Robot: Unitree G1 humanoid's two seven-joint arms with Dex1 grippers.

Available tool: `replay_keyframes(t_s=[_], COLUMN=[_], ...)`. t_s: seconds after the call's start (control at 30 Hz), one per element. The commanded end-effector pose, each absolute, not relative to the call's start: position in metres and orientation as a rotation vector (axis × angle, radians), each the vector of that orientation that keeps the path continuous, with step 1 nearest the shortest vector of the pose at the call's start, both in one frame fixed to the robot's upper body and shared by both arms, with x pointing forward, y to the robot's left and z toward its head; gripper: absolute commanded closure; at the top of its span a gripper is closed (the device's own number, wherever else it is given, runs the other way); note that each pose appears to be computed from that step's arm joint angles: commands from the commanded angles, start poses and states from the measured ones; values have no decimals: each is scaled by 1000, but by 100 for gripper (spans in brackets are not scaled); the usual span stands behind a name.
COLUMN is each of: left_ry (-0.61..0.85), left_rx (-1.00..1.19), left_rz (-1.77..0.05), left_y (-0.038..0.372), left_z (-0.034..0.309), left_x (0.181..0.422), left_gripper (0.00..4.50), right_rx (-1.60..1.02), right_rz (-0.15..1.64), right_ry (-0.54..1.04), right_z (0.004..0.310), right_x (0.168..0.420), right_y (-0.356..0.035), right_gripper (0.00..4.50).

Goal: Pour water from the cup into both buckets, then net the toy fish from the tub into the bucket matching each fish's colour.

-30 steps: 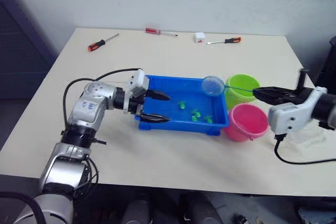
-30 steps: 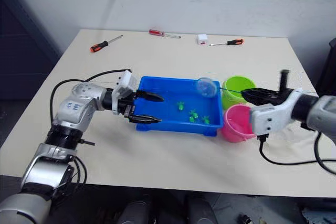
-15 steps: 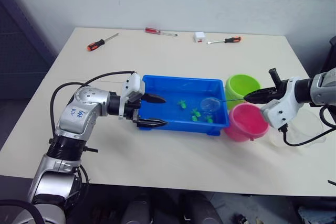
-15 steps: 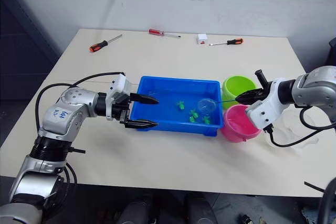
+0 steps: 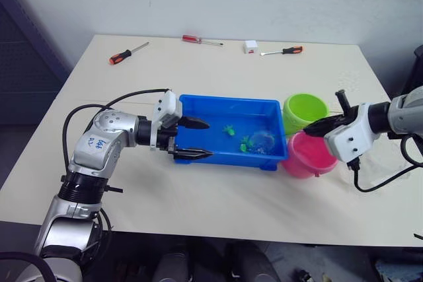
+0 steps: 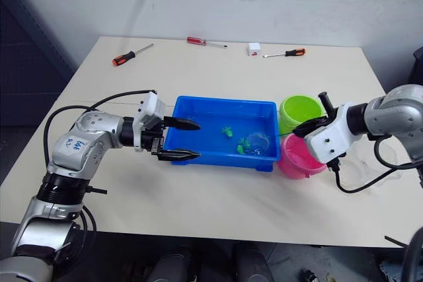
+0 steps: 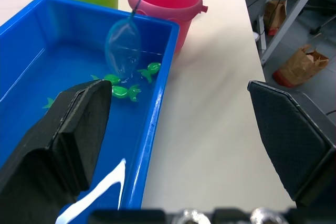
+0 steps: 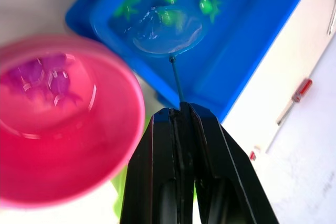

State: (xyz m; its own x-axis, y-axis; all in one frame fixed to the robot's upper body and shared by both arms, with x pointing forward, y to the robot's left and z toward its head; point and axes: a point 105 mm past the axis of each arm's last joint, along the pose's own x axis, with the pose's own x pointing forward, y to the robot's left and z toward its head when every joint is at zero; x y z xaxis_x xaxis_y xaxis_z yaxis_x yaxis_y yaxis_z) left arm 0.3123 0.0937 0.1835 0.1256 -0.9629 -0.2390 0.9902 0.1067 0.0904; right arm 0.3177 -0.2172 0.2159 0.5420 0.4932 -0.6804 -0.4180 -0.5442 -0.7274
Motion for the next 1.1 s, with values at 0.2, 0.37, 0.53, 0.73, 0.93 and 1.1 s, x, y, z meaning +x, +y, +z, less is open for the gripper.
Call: replay_keyframes(t_s=[0.2,0.37,0.53,0.73,0.93,1.1], left_ry=[77,80,81,82,80,86], left_rx=[254,252,252,250,248,244], left_rz=[-1460,-1459,-1456,-1444,-1437,-1424], left_y=[91,92,92,95,95,99], left_z=[194,194,195,196,196,195], left_x=[308,307,306,306,306,308], left_gripper=[2,2,2,2,2,2], right_rx=[-1861,-1838,-1786,-1607,-1401,-1040], right_rz=[1136,1170,1197,1205,1166,1107], right_ry=[-54,-52,-30,35,76,147], right_z=[224,215,204,196,195,192], right_x=[318,314,311,304,304,307], right_y=[-223,-219,-217,-218,-218,-218], right_gripper=[450,450,450,450,450,450])
